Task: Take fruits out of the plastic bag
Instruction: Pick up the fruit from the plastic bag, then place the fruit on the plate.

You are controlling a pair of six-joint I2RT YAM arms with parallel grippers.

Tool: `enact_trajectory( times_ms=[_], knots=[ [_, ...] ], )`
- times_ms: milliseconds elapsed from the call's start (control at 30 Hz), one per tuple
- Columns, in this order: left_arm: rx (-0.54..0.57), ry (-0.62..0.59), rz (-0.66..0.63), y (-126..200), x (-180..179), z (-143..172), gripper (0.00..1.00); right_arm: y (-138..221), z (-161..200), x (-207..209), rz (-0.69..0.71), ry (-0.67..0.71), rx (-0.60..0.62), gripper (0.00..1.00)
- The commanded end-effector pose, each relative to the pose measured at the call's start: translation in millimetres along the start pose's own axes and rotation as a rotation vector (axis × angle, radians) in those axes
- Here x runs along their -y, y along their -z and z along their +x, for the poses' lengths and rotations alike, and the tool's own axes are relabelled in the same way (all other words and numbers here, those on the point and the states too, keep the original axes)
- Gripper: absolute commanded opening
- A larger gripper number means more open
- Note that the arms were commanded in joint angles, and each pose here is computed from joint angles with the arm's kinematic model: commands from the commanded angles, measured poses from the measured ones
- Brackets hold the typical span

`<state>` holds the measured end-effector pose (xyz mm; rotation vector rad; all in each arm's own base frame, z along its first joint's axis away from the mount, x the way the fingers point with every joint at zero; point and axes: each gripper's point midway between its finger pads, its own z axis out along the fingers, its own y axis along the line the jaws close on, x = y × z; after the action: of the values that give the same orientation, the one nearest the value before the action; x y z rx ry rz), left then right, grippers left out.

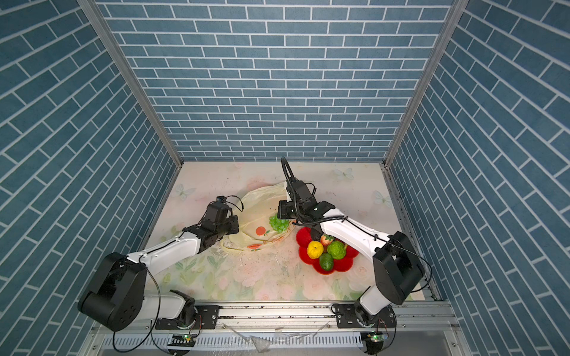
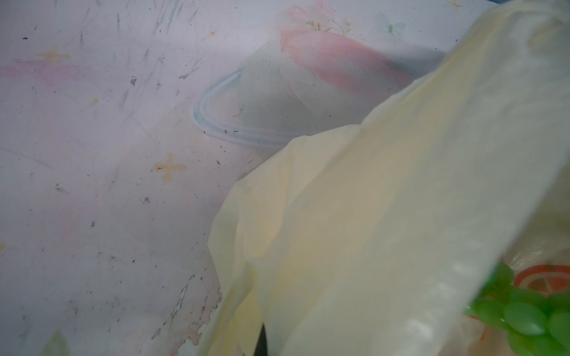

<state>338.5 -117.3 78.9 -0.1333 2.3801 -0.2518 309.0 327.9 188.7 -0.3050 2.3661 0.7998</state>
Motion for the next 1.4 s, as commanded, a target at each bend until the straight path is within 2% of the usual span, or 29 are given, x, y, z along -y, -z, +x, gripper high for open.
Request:
enact_trajectory(
  times_ms=[0,567,967,1367],
  knots=[
    [0.002,-0.005,-0.007,1,0,-6,0.04,32,-26,-18,-0.002,0.066,0.073,0.0],
    [-0.013,-0.016,-0.027,-3,-2,-4,0.04,120,-39,-41,0.006,0.165,0.166,0.0],
    [-0.004,-0.02,-0.039,-2,-4,-6,0.04,163,-9,-37,0.022,0.175,0.131,0.0],
    [0.007,-0.026,-0.052,0,-7,-7,0.04,176,23,-23,0.059,0.148,0.101,0.0]
  ],
)
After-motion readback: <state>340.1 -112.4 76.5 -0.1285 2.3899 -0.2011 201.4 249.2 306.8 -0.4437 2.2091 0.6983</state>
